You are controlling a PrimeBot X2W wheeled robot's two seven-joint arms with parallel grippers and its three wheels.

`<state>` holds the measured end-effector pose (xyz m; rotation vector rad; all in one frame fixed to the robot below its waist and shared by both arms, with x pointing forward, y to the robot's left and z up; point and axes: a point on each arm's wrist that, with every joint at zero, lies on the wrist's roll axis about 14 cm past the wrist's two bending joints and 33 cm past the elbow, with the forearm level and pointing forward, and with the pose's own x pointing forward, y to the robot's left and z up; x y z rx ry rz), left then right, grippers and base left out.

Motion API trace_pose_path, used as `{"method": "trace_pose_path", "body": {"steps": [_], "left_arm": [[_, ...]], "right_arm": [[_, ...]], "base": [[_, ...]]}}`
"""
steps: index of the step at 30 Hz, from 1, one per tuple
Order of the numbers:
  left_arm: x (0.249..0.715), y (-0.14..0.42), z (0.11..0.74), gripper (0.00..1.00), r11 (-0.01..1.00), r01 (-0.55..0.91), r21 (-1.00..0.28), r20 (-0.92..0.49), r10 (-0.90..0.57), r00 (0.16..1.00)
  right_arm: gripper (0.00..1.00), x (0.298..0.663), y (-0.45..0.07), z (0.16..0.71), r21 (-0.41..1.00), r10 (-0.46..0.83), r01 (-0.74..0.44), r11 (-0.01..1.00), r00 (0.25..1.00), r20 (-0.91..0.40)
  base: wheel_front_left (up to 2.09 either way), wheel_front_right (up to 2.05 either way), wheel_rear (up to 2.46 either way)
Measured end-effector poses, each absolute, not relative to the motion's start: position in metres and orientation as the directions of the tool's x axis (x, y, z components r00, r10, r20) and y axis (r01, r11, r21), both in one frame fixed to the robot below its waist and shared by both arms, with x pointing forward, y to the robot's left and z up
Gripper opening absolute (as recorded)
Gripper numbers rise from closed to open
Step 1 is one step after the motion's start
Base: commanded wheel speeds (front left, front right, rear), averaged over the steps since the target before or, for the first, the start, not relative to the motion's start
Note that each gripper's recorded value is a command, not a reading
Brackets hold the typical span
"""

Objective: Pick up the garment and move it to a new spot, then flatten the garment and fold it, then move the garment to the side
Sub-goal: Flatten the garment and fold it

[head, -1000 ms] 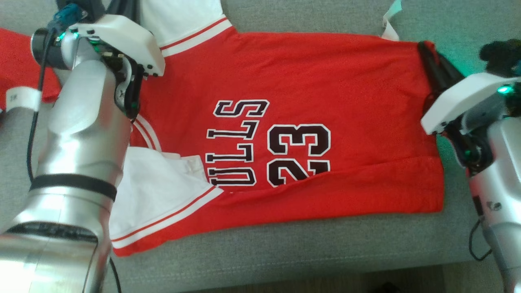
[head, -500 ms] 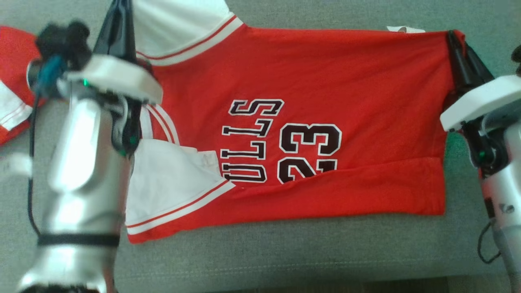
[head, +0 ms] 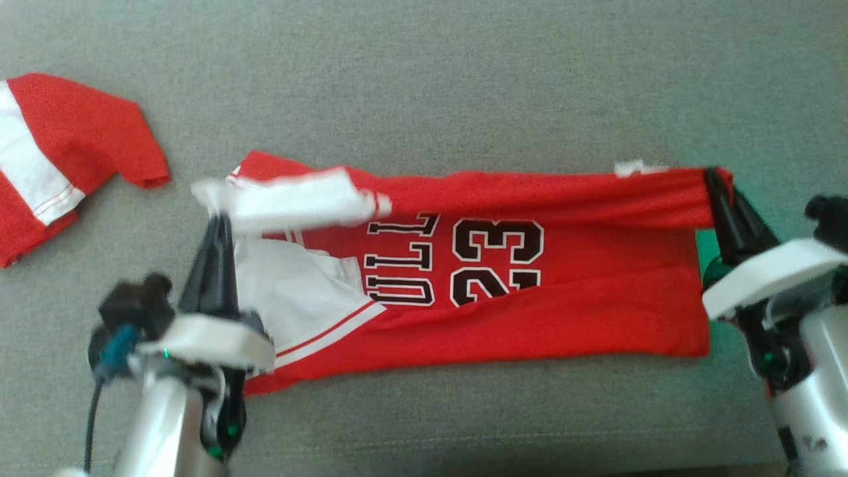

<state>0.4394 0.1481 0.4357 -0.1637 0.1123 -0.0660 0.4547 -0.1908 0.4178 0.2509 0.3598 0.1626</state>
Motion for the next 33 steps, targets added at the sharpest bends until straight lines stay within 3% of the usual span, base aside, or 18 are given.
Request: {"method": "trace_pose_path", "body": {"steps": [5, 7, 8, 9, 10, 11, 12, 13, 14, 15, 24, 33], "left_arm": [[0.411, 0.15, 0.409, 0.0, 0.981, 0.017, -0.193, -0.2, -0.056, 0.978], [0.405, 0.152, 0.399, 0.0, 0.98, 0.0, -0.199, -0.238, -0.048, 0.97], [0.402, 0.152, 0.395, 0.0, 0.98, -0.003, -0.198, -0.252, -0.048, 0.967], [0.401, 0.152, 0.392, 0.0, 0.979, -0.008, -0.202, -0.264, -0.046, 0.963], [0.399, 0.152, 0.388, 0.0, 0.979, -0.014, -0.205, -0.28, -0.045, 0.959], [0.397, 0.152, 0.384, 0.0, 0.978, -0.018, -0.209, -0.294, -0.046, 0.955], [0.395, 0.152, 0.379, 0.0, 0.977, -0.019, -0.213, -0.312, -0.049, 0.949], [0.392, 0.151, 0.375, 0.29, 0.975, -0.022, -0.22, -0.328, -0.053, 0.943], [0.39, 0.15, 0.372, 0.89, 0.975, -0.02, -0.222, -0.345, -0.059, 0.937], [0.387, 0.149, 0.369, 1.0, 0.975, -0.017, -0.223, -0.359, -0.066, 0.931], [0.383, 0.146, 0.388, 1.0, 0.984, 0.008, -0.178, -0.294, -0.061, 0.954], [0.399, 0.143, 0.465, 1.0, 0.993, 0.063, -0.097, -0.046, -0.068, 0.997]], "right_arm": [[0.02, 0.435, -0.186, 0.411, 0.286, 0.209, -0.109, 0.952, 0.914, -0.347], [0.14, 0.426, -0.181, 0.406, 0.303, 0.215, -0.104, 0.947, 0.908, -0.359], [0.25, 0.423, -0.18, 0.404, 0.304, 0.215, -0.103, 0.947, 0.906, -0.364], [0.43, 0.42, -0.18, 0.403, 0.305, 0.216, -0.102, 0.947, 0.905, -0.367], [0.84, 0.417, -0.179, 0.401, 0.3, 0.216, -0.104, 0.948, 0.903, -0.371], [1.0, 0.414, -0.178, 0.399, 0.295, 0.217, -0.105, 0.95, 0.901, -0.377], [1.0, 0.411, -0.177, 0.397, 0.3, 0.217, -0.102, 0.949, 0.899, -0.381], [1.0, 0.407, -0.174, 0.396, 0.304, 0.219, -0.101, 0.947, 0.896, -0.385], [1.0, 0.403, -0.173, 0.394, 0.302, 0.221, -0.102, 0.948, 0.894, -0.389], [1.0, 0.4, -0.172, 0.394, 0.302, 0.221, -0.102, 0.948, 0.894, -0.39], [1.0, 0.38, -0.172, 0.42, 0.271, 0.182, -0.098, 0.957, 0.935, -0.306], [1.0, 0.388, -0.175, 0.478, 0.182, 0.155, -0.127, 0.975, 0.976, -0.155]], "base": [[0.0, 0.0, 0.0], [0.0, 0.0, 0.0], [0.0, 0.0, 0.0], [0.0, 0.0, 0.0], [0.0, 0.0, 0.0], [0.0, 0.0, 0.0], [0.0, 0.0, 0.0], [0.0, 0.0, 0.0], [0.0, 0.0, 0.0], [0.0, 0.0, 0.0], [0.0, 0.0, 0.0], [0.0, 0.0, 0.0]]}}
